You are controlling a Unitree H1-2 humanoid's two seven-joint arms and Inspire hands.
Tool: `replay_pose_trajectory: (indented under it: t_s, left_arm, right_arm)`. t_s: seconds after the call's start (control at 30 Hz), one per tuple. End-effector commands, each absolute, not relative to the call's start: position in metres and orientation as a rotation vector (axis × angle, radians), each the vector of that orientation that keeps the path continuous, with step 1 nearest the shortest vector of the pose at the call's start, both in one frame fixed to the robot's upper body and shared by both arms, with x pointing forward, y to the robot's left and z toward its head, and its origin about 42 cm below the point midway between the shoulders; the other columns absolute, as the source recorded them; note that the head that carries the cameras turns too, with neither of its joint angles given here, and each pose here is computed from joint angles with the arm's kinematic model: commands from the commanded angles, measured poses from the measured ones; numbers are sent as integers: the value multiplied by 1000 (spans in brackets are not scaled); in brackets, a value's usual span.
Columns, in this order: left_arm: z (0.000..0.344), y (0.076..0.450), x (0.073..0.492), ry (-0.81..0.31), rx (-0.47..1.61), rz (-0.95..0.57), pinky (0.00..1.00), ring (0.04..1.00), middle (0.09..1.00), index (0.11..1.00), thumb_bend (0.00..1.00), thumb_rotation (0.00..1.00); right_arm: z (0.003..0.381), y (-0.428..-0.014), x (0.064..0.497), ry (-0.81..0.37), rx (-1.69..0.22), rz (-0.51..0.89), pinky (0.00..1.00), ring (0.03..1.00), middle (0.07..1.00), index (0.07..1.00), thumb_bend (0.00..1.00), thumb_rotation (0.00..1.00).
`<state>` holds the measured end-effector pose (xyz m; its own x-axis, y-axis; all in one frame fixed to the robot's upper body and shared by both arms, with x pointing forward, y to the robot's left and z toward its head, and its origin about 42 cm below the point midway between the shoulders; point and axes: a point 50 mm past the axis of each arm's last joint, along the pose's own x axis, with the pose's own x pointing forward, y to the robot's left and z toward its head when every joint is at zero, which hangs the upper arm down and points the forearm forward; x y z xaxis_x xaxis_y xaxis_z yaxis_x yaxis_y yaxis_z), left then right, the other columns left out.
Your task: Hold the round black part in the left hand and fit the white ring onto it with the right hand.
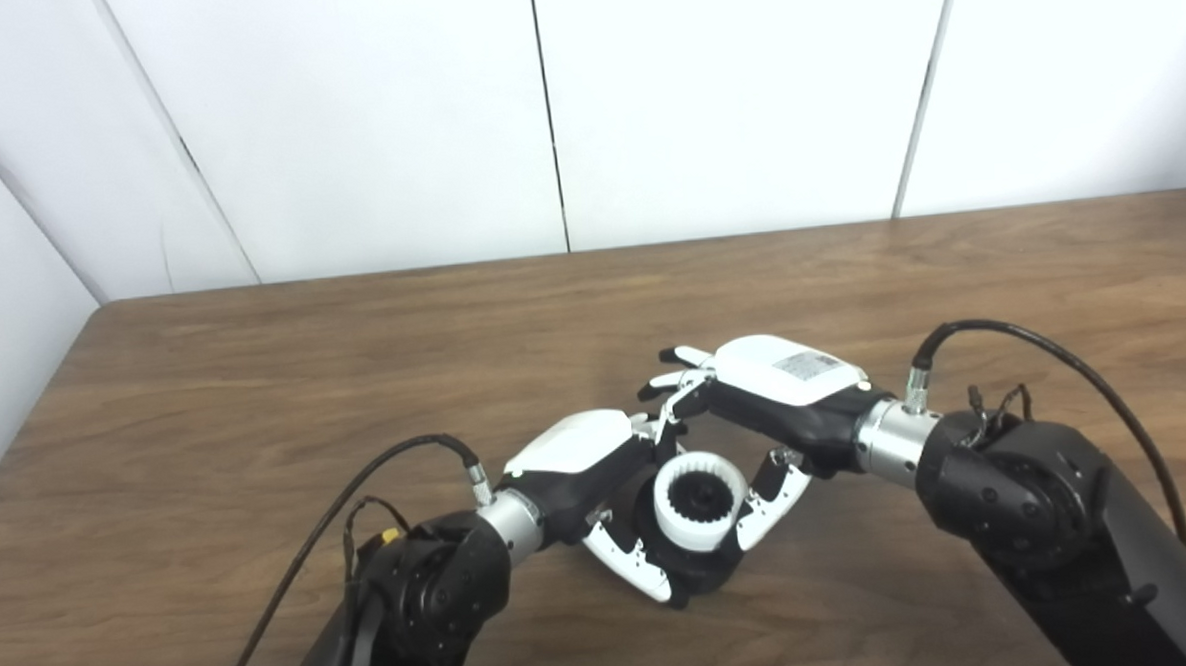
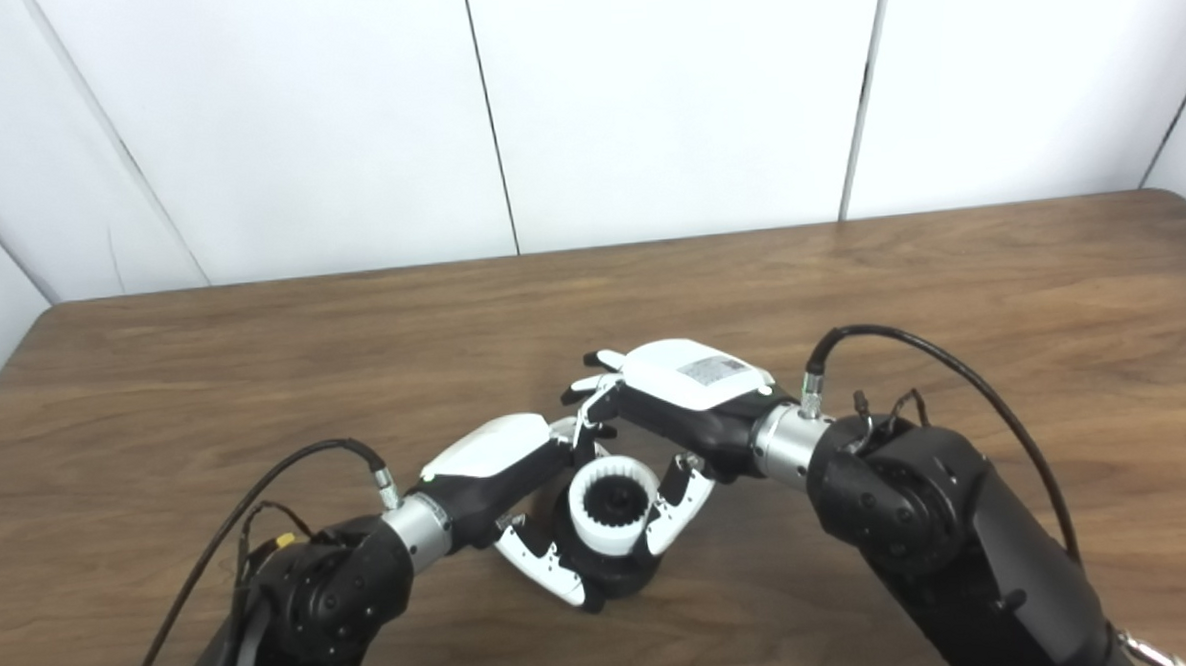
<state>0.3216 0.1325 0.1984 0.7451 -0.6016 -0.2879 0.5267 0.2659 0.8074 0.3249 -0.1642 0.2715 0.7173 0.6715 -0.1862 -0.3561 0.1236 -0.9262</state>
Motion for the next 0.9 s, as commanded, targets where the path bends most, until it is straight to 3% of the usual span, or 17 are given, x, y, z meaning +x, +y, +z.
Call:
replay_pose_trajectory:
  t_s: [0.0,0.73,0.77,0.87]
  left_arm:
    - [221,130,327,-185,1061,-714,917,1000,967,693,914,254]
    - [223,132,327,-182,1067,-711,918,1000,962,686,918,261]
    - [224,133,327,-182,1068,-711,918,1000,963,686,917,258]
    - [224,133,328,-182,1070,-711,915,1000,963,685,917,255]
  right_arm:
    - [285,-162,327,-382,-1237,737,938,1000,896,490,525,152]
    - [276,-167,328,-361,-1212,738,936,998,900,494,524,154]
    - [275,-167,328,-360,-1210,737,933,998,899,599,817,226]
    - [274,-167,328,-358,-1205,736,931,996,899,643,930,265]
